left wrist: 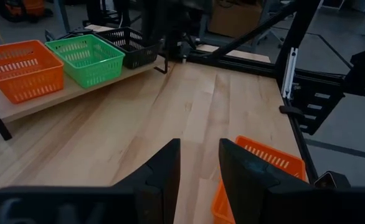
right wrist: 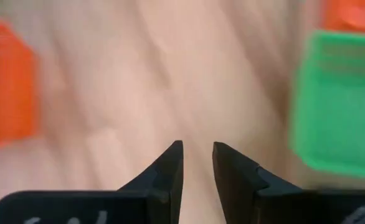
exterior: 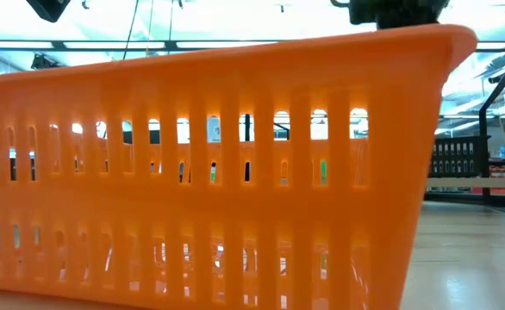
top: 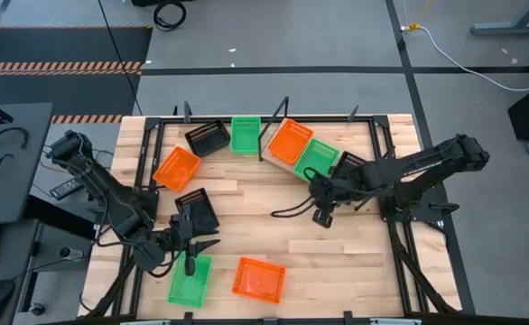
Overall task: Stack baskets on shelf by color
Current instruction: Adjust the green basket on the shelf
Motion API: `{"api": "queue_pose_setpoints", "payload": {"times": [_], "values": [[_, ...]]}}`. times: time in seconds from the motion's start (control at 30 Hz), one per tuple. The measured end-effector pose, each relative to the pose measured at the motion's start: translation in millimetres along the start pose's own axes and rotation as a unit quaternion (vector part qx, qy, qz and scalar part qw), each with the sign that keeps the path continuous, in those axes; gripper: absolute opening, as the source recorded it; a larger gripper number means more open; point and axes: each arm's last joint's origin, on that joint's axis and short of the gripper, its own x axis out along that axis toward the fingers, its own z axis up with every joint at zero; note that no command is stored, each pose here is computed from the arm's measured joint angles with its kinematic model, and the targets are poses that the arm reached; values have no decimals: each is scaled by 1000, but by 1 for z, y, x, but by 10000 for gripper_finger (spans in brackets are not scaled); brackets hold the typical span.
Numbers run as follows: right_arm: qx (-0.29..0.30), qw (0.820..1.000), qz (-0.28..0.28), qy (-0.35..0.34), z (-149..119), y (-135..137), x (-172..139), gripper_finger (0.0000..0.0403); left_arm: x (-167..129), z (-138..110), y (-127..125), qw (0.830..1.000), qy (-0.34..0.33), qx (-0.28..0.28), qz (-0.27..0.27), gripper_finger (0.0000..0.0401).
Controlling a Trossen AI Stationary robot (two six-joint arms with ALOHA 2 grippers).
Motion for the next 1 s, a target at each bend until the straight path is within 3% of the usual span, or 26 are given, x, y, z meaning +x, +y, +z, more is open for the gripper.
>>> {"api": "queue_pose_setpoints", "payload": {"times": [0.13,0.27,0.4,0.77,1.0], "values": [[-31,999,22,12,-3,11,27,90,0,0,0,1000,0,-1,0,117],[-83,995,-33,46,-8,16,59,90,0,0,0,1000,0,-1,-1,117],[-96,991,-80,56,-4,12,79,91,0,0,0,1000,0,-1,-1,117],[-63,987,-145,23,11,-8,80,92,0,0,0,1000,0,0,-1,117],[-47,986,-155,25,15,-17,81,92,0,0,0,1000,0,0,-1,117]]}}
